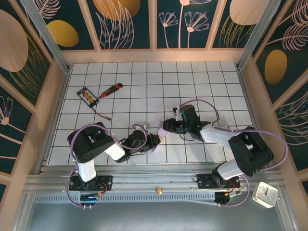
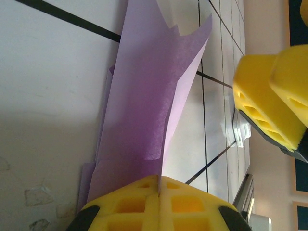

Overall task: Fold a paper plane with a square sheet of paper (pick it up from the middle)
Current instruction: Perform the fifth fold on the wing at the bottom-center of the table.

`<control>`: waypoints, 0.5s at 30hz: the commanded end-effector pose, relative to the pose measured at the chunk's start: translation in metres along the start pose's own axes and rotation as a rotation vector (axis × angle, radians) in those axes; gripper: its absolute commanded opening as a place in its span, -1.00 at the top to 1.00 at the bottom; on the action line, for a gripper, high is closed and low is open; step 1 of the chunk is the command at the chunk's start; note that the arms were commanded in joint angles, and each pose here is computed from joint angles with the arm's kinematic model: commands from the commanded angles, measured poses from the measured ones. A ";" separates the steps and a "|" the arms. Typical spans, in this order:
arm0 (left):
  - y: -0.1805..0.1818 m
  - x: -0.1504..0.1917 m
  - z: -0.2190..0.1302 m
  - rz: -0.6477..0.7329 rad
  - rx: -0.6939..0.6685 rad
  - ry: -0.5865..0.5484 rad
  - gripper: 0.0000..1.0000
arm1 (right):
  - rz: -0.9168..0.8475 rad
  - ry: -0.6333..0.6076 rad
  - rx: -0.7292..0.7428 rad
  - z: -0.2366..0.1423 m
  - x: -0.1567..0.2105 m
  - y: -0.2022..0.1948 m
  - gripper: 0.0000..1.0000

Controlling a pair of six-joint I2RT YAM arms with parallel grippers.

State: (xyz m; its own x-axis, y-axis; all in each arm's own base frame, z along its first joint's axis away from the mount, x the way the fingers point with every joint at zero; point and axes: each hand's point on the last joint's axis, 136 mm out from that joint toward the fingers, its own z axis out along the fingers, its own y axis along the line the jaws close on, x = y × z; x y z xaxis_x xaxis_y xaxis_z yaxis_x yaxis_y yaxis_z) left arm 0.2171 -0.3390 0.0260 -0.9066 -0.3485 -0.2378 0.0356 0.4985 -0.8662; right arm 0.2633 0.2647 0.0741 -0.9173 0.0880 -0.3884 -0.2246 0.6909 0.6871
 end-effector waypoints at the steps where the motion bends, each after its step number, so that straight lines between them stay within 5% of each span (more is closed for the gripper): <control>1: 0.001 0.000 0.000 -0.017 0.016 0.005 1.00 | -0.047 -0.010 -0.032 0.005 -0.009 0.013 0.40; 15: 0.007 -0.001 -0.002 -0.041 0.000 0.006 1.00 | -0.051 0.056 -0.049 0.022 0.004 0.011 0.44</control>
State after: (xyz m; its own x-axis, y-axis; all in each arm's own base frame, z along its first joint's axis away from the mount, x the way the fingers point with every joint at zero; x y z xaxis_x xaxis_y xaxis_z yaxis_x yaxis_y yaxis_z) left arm 0.2176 -0.3376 0.0255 -0.9088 -0.3544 -0.2200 0.0194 0.4909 -0.8710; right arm 0.2592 0.2761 0.0564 -0.9368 0.0404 -0.3476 -0.2253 0.6903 0.6876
